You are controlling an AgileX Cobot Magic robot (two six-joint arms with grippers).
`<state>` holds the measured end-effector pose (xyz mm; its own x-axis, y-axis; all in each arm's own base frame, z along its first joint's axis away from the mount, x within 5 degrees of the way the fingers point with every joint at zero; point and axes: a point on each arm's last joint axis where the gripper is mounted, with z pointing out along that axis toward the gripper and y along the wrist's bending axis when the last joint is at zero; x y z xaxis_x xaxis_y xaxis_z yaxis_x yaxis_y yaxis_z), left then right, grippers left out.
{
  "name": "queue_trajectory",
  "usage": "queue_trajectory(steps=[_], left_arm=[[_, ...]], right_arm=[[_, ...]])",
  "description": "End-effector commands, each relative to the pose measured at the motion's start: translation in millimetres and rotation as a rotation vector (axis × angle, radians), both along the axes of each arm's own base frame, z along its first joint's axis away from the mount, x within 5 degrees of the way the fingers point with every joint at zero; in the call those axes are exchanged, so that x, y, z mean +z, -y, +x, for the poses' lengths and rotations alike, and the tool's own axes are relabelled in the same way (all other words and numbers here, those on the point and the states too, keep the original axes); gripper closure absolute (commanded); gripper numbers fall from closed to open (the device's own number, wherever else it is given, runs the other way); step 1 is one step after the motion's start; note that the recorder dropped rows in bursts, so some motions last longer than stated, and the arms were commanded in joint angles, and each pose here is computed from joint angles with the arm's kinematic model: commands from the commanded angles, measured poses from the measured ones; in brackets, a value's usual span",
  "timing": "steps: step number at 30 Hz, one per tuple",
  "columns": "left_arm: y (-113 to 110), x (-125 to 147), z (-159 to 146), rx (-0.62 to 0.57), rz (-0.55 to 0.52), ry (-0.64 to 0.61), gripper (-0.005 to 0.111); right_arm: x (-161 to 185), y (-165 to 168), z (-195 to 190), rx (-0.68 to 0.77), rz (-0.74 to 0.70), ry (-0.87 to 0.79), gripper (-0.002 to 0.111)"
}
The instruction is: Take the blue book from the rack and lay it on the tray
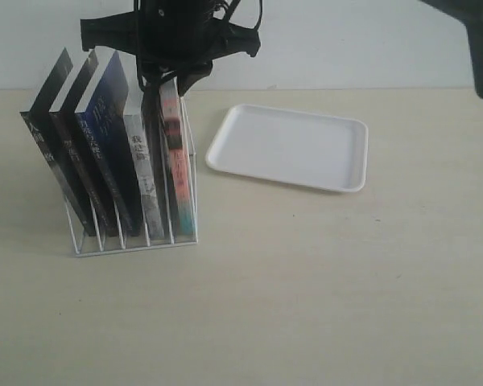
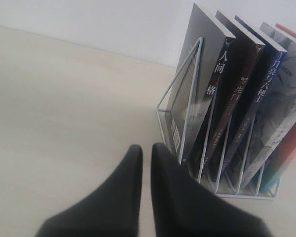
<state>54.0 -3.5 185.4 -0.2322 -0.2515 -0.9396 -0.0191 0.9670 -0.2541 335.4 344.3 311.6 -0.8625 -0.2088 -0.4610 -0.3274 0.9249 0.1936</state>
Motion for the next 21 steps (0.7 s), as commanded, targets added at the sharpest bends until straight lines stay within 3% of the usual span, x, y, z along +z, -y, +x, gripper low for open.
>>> queue_trajectory(steps=[1, 8, 18, 21], left_arm=[[0, 0, 0, -0.003, 0.001, 0.008, 0.101], [0, 0, 0, -0.003, 0.001, 0.008, 0.101], [0, 0, 0, -0.003, 0.001, 0.008, 0.101], [0, 0, 0, -0.003, 0.001, 0.008, 0.101]], right_arm=[[5, -2, 2, 0.021, 0.017, 0.046, 0.077], [62, 11, -16, 0.047, 0.097, 0.097, 0.077], [72, 5, -30, 0.128, 0.198, 0.025, 0.077], [74, -3, -38, 0.213, 0.259, -0.016, 0.082]])
